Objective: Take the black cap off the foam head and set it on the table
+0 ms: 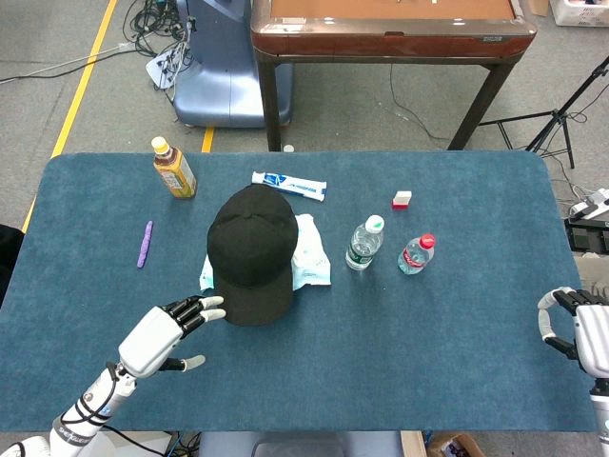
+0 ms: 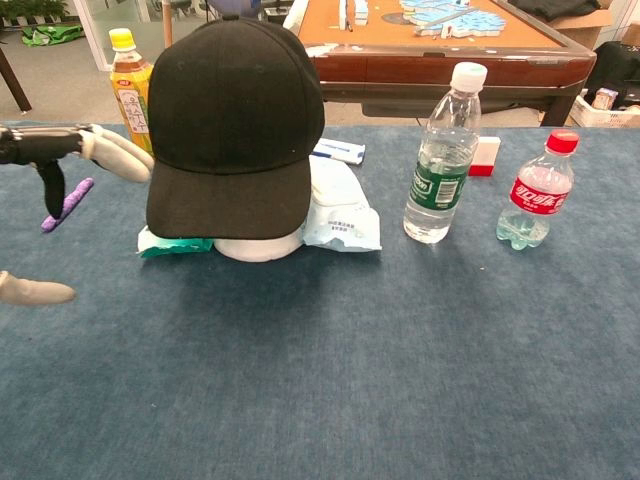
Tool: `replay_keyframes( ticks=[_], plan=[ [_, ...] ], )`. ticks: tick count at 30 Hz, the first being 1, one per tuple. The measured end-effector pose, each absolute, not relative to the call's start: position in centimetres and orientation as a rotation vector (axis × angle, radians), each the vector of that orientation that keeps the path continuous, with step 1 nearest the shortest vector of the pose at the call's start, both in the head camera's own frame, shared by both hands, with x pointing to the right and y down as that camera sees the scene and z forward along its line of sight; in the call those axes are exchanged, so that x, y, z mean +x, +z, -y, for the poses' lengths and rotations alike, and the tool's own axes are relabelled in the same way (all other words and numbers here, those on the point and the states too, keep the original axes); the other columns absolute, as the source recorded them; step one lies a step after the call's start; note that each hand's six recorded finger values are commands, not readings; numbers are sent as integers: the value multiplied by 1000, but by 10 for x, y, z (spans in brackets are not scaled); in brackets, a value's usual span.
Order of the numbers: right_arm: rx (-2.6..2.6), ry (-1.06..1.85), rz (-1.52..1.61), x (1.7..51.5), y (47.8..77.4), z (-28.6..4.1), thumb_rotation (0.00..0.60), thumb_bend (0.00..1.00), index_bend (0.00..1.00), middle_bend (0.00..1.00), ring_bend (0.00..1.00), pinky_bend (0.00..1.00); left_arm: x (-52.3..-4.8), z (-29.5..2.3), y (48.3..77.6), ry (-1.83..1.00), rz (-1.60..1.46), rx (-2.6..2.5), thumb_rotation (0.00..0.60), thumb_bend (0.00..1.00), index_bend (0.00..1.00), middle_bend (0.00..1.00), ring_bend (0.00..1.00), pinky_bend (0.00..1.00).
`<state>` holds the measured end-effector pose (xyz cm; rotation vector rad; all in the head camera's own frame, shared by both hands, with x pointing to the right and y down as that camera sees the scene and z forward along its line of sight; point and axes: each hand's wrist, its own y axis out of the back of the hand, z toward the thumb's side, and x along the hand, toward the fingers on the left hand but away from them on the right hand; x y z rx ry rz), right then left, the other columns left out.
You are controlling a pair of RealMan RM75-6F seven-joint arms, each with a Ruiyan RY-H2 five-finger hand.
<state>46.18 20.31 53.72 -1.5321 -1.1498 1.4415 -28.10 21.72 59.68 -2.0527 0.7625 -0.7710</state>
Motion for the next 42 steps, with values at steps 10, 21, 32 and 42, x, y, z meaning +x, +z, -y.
replay_keyframes(
  ticks=[10, 21, 32, 42],
  plan=[
    [-1522, 1447, 1180, 469, 532, -202, 600, 487, 525, 496, 436, 489, -266, -213, 609, -720, -762, -2023, 600, 63, 283, 240, 205, 465],
    [-1523, 1460, 1180, 471, 533, -201, 600, 487, 525, 496, 436, 489, -251, -204, 618, -659, -794, -2002, 600, 64, 362, 310, 251, 466],
    [-1525, 1461, 1188, 473, 532, -201, 600, 487, 525, 496, 436, 489, -235, -199, 624, -632, -777, -1953, 600, 63, 416, 350, 279, 466],
    [-1528, 1462, 1186, 474, 532, -201, 600, 487, 525, 496, 436, 489, -225, -195, 631, -614, -762, -1870, 600, 57, 437, 369, 295, 473]
  ],
)
